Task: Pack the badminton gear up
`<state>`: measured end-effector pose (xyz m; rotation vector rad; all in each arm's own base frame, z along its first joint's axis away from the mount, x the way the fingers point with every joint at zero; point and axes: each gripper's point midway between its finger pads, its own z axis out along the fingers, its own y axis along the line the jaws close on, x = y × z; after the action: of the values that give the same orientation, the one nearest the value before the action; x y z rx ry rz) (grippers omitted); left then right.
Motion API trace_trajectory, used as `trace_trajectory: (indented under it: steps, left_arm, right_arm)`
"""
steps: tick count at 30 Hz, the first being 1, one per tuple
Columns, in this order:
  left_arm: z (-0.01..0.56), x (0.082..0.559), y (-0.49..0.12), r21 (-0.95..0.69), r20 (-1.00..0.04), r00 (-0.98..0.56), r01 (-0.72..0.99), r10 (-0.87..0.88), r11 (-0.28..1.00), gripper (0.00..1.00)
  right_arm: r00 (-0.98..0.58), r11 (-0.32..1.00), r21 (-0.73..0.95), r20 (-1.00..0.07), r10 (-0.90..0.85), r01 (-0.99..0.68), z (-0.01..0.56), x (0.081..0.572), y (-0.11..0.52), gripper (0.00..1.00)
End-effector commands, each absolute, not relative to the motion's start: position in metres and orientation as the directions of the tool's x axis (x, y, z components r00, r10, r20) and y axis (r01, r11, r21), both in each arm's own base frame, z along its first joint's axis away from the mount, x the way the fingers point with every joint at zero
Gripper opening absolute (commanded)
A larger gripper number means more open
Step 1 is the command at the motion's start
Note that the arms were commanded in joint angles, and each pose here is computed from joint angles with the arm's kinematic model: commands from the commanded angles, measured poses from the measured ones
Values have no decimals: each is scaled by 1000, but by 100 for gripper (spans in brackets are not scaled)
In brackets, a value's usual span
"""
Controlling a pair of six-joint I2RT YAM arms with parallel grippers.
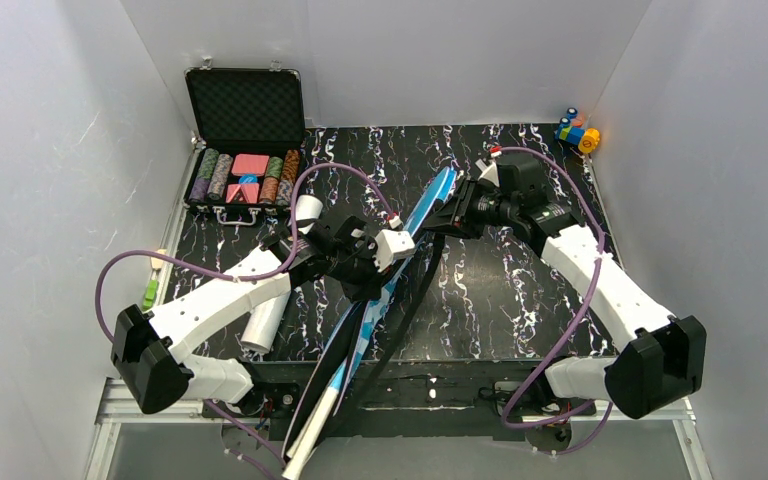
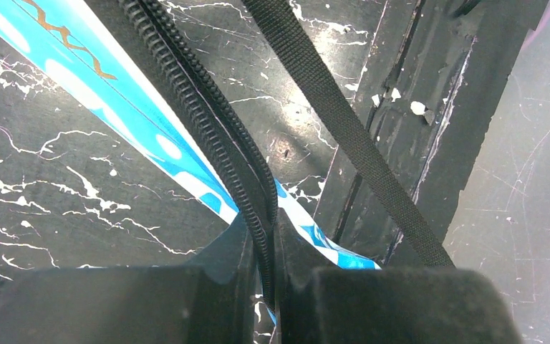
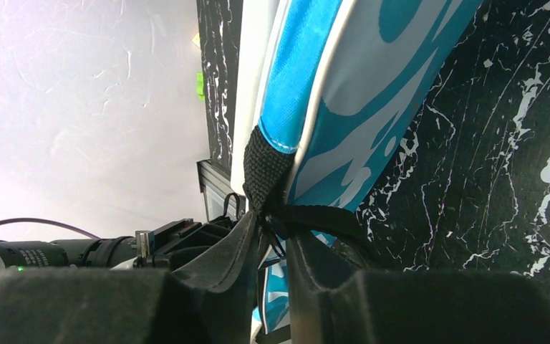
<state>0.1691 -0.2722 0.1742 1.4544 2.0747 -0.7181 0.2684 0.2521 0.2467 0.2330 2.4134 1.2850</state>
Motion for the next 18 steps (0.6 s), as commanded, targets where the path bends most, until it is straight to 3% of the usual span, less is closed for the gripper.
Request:
trace_trajectory:
  steps: [1,5,18]
  left_arm:
    - [218,167,-283,-89,-767,-208,971,607,221,0]
    - [218,168,-284,-91,-767,-210,971,607,221,0]
    - [217,168,-287,-103,-764,-218,970,608,219,0]
  right_arm:
    - [-893,529,843,-310,326,-99,263,265,251,21]
    - [-899,518,850,-296,322,-95,262,261,252,14]
    - [-901,502,860,-287,325,-93,260,251,249,25]
